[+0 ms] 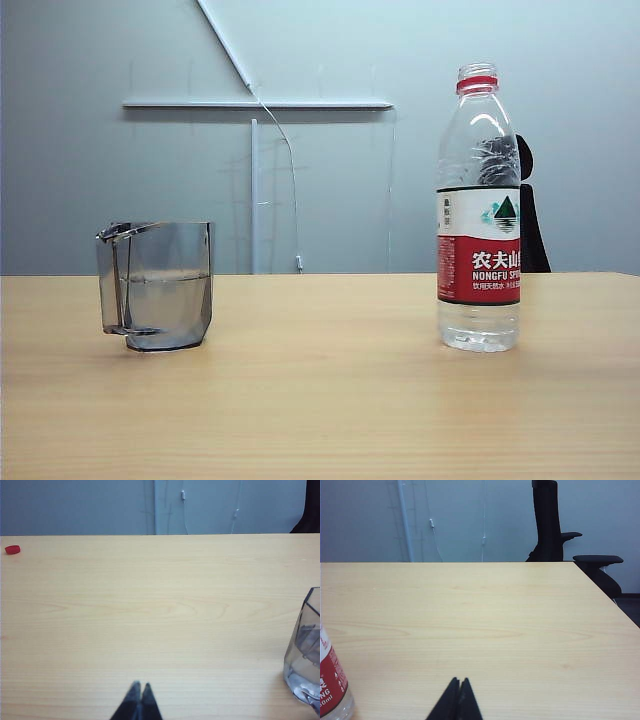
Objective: Pick up the mineral water bottle on the table and pour water into the mug until it's half full.
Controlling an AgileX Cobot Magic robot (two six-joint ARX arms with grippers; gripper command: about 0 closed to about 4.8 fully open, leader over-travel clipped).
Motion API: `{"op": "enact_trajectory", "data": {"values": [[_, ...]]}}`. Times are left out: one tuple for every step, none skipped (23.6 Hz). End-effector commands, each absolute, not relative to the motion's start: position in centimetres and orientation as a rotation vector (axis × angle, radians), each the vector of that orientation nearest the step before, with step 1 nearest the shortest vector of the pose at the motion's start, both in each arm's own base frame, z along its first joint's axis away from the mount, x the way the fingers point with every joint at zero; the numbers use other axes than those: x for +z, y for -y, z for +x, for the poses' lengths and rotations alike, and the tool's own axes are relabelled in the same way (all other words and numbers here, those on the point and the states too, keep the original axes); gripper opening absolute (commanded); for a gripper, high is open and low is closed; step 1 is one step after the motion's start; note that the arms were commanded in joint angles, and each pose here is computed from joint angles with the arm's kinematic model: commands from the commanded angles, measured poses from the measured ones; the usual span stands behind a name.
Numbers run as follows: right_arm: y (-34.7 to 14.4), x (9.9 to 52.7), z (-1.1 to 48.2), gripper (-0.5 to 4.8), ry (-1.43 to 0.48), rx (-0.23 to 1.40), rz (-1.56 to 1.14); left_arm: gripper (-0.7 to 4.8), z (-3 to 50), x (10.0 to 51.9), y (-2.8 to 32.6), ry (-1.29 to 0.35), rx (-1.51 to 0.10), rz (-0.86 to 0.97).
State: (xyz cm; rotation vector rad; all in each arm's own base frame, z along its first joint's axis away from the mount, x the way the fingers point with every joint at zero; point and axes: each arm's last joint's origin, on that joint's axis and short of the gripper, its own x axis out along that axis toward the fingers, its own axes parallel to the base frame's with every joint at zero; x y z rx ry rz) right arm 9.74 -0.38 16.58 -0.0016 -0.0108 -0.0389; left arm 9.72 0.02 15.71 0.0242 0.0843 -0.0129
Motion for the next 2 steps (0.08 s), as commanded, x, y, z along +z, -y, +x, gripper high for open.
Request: {"op": "enact_trajectory", "data": {"values": [[0.38, 16.56, 9.75, -0.01, 0.020, -0.040, -0.005, -0.02, 9.73, 15.90, 0.00, -0.070, -0.017, 0.021], [0.38, 16.56, 9.75, -0.01, 0.020, -0.040, -0.005, -0.02, 9.73, 15.90, 0.00, -0.070, -0.017, 0.021]]}}
